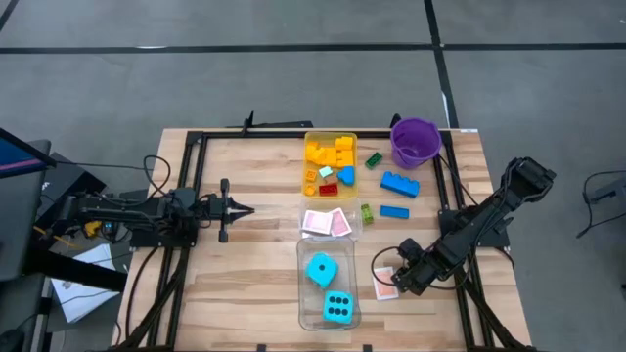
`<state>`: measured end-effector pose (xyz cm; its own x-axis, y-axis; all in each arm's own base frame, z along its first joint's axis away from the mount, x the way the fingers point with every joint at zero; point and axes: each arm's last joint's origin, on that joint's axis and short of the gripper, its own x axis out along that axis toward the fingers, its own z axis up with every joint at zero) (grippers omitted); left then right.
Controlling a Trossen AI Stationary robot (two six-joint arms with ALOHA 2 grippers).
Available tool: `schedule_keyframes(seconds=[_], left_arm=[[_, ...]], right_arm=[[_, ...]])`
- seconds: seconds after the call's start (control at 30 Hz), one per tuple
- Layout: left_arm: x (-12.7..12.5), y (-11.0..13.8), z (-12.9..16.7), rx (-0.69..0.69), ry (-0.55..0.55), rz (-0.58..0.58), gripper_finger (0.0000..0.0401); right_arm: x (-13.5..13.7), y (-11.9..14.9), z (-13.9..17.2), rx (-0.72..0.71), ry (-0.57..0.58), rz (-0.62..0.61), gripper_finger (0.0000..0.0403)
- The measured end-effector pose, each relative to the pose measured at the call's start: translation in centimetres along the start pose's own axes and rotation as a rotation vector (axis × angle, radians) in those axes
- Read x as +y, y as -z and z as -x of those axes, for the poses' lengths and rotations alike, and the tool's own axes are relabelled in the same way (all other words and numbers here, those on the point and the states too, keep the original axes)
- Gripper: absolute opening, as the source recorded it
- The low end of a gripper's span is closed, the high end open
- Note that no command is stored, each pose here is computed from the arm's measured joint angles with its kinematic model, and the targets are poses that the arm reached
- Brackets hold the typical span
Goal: Pick & Place Toys
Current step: Put the green game piece into the yellow bin
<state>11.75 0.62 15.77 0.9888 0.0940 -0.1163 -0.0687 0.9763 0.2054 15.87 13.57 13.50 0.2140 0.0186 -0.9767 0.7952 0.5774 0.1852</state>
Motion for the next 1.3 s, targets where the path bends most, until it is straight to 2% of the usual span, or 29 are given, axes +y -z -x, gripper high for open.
schedule_keyframes(seconds=[0.17,0.53,0.63,0.87,1.07,1.3], left_arm=[[0.0,0.0,0.0,0.000,0.000,0.000,0.0017],[0.0,0.0,0.0,0.000,0.000,0.000,0.0017],[0.0,0.0,0.0,0.000,0.000,0.000,0.0017],[0.0,0.0,0.0,0.000,0.000,0.000,0.0017],[0.0,0.0,0.0,0.000,0.000,0.000,0.0017],[0.0,0.0,0.0,0.000,0.000,0.000,0.0017]], right_arm=[[0.0,0.0,0.0,-0.001,0.004,0.001,0.0238],[0.0,-0.1,-0.1,-0.022,-0.007,0.004,0.0134],[0.1,-0.1,-0.1,-0.027,-0.015,0.018,0.0132],[0.1,-0.1,-0.1,-0.026,-0.013,0.019,0.0167],[0.1,-0.2,-0.1,-0.064,-0.017,0.031,0.0129],[1.2,-1.3,0.9,-0.211,-0.021,0.089,0.0128]])
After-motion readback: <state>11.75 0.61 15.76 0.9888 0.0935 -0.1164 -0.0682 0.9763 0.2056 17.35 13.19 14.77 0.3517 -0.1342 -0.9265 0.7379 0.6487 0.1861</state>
